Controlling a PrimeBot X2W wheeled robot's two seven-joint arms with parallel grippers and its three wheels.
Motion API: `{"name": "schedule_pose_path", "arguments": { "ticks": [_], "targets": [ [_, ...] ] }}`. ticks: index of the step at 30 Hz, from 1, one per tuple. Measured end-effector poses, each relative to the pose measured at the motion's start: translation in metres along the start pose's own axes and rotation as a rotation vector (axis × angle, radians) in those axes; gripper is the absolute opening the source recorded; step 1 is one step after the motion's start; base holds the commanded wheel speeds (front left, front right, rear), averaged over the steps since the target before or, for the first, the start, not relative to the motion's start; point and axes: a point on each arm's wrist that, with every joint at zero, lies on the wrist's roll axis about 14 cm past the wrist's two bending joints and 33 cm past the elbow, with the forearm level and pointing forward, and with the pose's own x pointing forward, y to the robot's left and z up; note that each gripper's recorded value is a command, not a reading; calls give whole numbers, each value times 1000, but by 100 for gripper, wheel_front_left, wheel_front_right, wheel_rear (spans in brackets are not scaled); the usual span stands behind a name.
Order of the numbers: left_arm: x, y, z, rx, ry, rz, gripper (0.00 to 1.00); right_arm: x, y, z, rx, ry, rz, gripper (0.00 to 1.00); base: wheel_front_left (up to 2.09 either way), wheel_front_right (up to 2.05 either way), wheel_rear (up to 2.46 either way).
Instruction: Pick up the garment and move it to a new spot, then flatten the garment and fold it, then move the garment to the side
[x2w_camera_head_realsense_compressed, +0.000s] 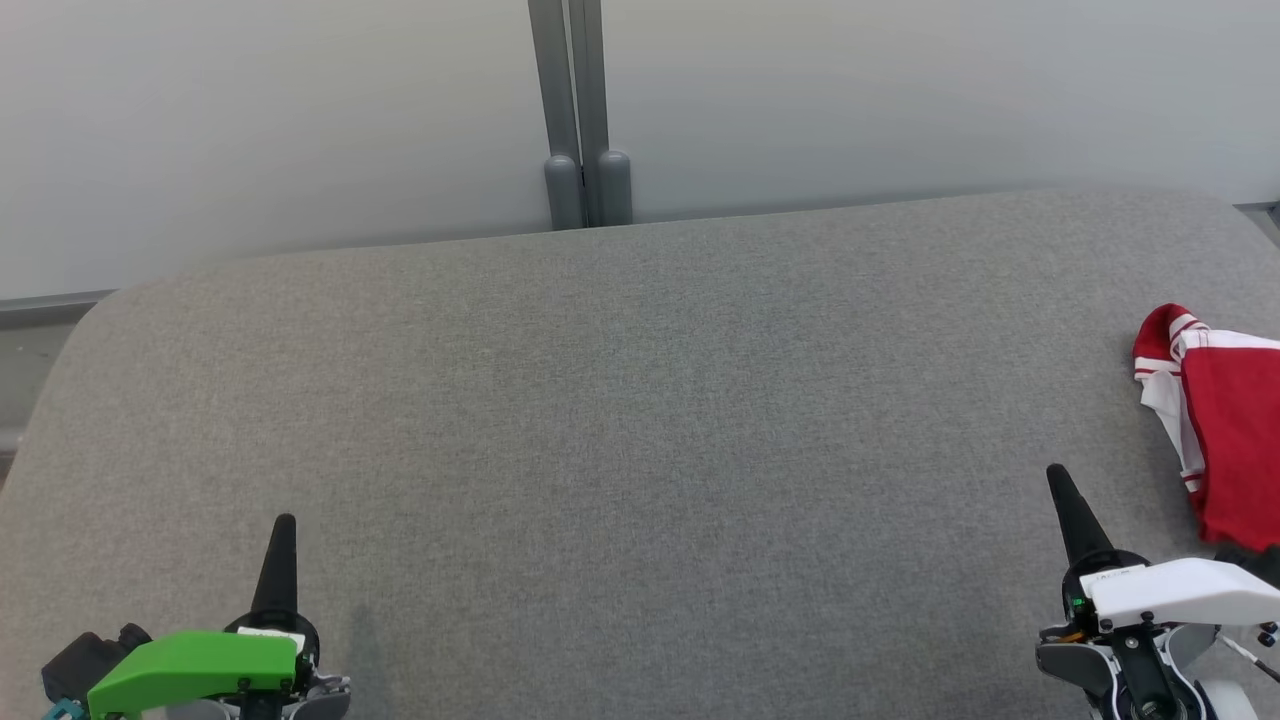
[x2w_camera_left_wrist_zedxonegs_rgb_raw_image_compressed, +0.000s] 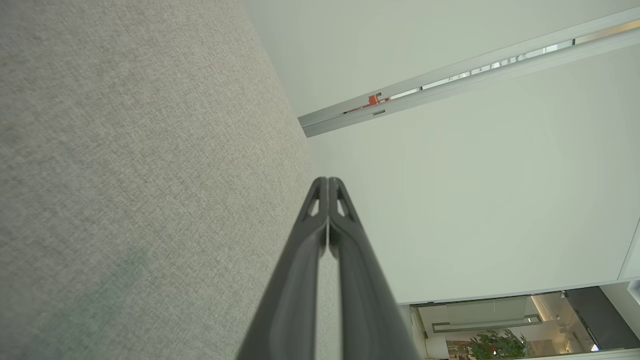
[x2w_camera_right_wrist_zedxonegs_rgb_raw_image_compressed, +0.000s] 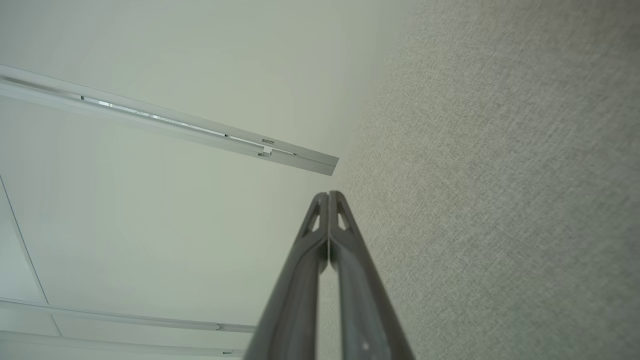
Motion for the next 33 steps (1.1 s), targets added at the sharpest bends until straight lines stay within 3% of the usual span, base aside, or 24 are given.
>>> {"name": "schedule_pose_path", "arguments": {
  "ticks": [33],
  "targets": [
    [15,-21,9,-239,8,-84,0,12,11,-3,285,19,33,0,0,0,0]
  ]
}}
